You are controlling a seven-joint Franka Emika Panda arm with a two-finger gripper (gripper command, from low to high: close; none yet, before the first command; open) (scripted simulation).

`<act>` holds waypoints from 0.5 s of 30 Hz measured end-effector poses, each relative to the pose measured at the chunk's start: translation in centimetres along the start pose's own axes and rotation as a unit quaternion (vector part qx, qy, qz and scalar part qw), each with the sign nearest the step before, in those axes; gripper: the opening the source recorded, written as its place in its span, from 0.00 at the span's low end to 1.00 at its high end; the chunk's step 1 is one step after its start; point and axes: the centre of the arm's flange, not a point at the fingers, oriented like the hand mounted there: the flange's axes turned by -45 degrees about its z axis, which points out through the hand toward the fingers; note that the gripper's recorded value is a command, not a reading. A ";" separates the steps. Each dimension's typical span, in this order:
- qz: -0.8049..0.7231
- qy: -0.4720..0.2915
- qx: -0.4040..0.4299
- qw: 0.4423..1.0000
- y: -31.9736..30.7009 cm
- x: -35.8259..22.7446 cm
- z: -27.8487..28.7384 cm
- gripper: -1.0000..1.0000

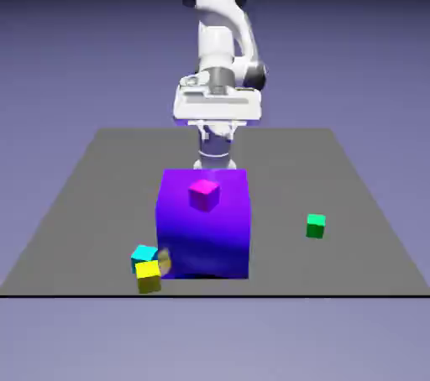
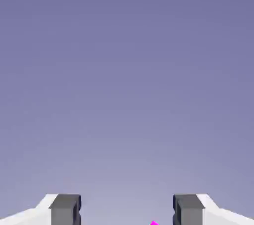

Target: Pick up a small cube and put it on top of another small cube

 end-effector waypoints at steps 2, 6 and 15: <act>-0.053 -0.046 0.014 0.997 -3.1 -0.4 2.4 0.50; -0.161 -0.134 0.043 0.977 -9.7 -2.3 6.6 0.50; -0.389 -0.297 0.109 0.865 -24.0 -11.0 12.6 0.50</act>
